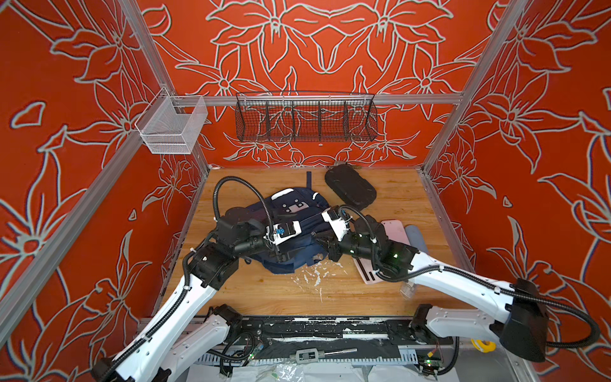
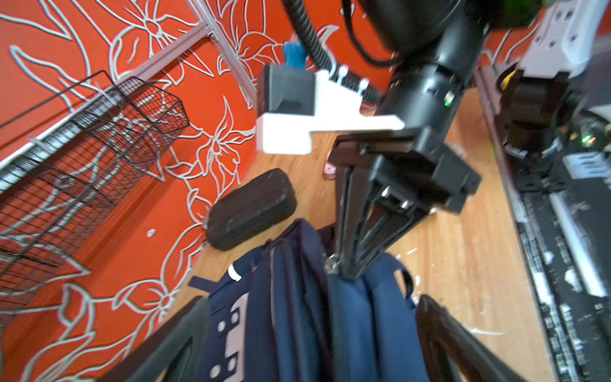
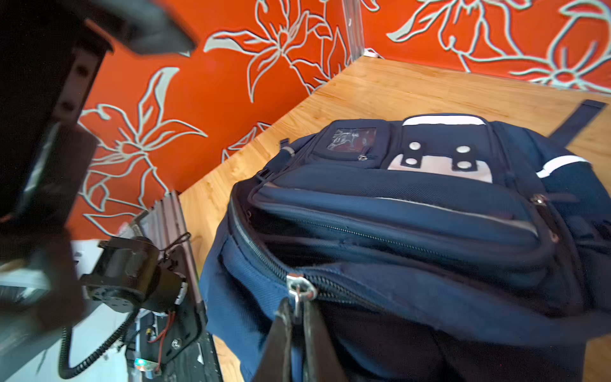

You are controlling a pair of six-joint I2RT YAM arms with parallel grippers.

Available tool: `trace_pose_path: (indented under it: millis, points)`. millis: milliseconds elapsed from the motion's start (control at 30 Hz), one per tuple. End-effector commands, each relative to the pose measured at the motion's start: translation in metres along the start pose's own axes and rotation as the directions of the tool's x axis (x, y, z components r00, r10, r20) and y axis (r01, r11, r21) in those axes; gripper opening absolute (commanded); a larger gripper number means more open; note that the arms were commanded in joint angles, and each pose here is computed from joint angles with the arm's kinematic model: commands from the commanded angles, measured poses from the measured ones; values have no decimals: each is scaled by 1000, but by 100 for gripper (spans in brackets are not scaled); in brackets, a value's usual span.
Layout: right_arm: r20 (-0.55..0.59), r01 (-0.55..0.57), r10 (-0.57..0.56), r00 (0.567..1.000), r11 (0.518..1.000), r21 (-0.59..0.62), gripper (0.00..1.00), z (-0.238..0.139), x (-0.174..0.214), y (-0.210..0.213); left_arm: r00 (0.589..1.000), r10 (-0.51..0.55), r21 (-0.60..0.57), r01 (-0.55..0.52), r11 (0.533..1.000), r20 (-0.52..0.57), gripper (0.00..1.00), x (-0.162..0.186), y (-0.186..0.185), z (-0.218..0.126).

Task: Pack the student bag
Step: 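Pull the zipper pull along the bag top with right while left holds the bag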

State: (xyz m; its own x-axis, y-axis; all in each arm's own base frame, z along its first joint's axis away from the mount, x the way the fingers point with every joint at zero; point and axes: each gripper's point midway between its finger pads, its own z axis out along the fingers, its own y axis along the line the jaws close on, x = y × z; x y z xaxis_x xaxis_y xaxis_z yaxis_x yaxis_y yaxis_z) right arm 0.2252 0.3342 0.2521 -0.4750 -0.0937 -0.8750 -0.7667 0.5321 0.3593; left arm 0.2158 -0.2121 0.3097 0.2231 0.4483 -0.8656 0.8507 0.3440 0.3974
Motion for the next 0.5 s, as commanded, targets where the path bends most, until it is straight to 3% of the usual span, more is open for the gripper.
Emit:
trace_pose_path:
  millis: [0,167,300,333,367,400,433,467]
  points:
    - [172,4,5,985,999,-54,0,-9,-47,15,968,-210,3,212,977,-139,89,48,-16,20]
    - [166,6,10,986,995,-97,0,-11,-46,23,946,-245,-23,246,969,-213,87,65,-14,27]
    - [164,9,13,986,991,-132,0,-8,-42,29,918,-287,-36,288,957,-275,76,76,-3,49]
    - [156,13,9,988,991,-134,0,-7,-39,29,914,-298,-33,301,953,-276,69,76,-1,53]
    - [150,10,10,989,991,-132,0,-7,-37,28,909,-308,-31,312,949,-282,55,76,1,58]
    - [148,9,9,989,992,-124,0,-6,-35,26,903,-313,-27,320,947,-294,34,77,2,61]
    - [144,10,5,990,995,-100,0,-6,-34,22,901,-305,-8,318,948,-308,3,77,0,64]
    - [143,-1,8,990,999,-51,0,-8,-34,13,900,-285,11,306,952,-330,0,78,-3,64]
